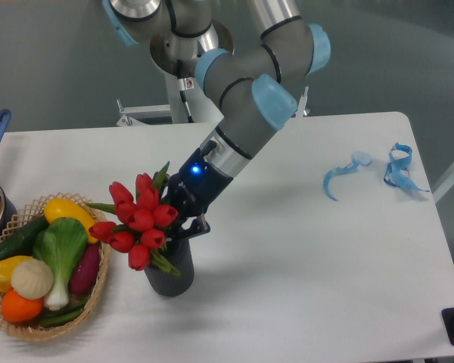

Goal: Pick up the flowers from the vase
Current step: 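Lift the gripped tulips up out of the black vase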

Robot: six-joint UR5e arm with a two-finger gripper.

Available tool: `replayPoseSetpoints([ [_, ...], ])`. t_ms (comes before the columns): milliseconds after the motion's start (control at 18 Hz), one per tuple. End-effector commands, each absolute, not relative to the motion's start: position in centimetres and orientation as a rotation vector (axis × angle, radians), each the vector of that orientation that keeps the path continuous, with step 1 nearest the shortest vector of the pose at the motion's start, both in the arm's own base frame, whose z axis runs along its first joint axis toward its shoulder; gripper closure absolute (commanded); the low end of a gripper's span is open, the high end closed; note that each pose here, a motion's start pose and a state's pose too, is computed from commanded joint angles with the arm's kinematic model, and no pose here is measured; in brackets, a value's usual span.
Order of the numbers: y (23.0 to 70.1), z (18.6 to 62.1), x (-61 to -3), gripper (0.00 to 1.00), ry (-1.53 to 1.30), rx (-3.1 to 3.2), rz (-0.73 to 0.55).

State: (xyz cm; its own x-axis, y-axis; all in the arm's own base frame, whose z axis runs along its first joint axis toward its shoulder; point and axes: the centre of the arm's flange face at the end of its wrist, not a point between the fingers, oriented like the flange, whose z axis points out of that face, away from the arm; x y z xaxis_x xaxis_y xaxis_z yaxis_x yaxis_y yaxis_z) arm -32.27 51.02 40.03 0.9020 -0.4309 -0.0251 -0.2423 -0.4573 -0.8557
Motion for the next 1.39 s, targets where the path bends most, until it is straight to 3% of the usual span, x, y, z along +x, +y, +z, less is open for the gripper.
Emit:
replayPoseSetpoints([
  [444, 50.7, 47.8, -32.8, 0.68, 0.360, -2.009, -0.241],
  [833, 49.4, 50.4, -31.9, 0.68, 0.354, -1.989, -0.216],
  [1167, 47.2, 54.1, -29.2, 0.68, 0.278, -1.932, -0.277],
  [1389, 45.1, 55.3, -31.8, 0.68, 0.179, -1.900, -0.288],
])
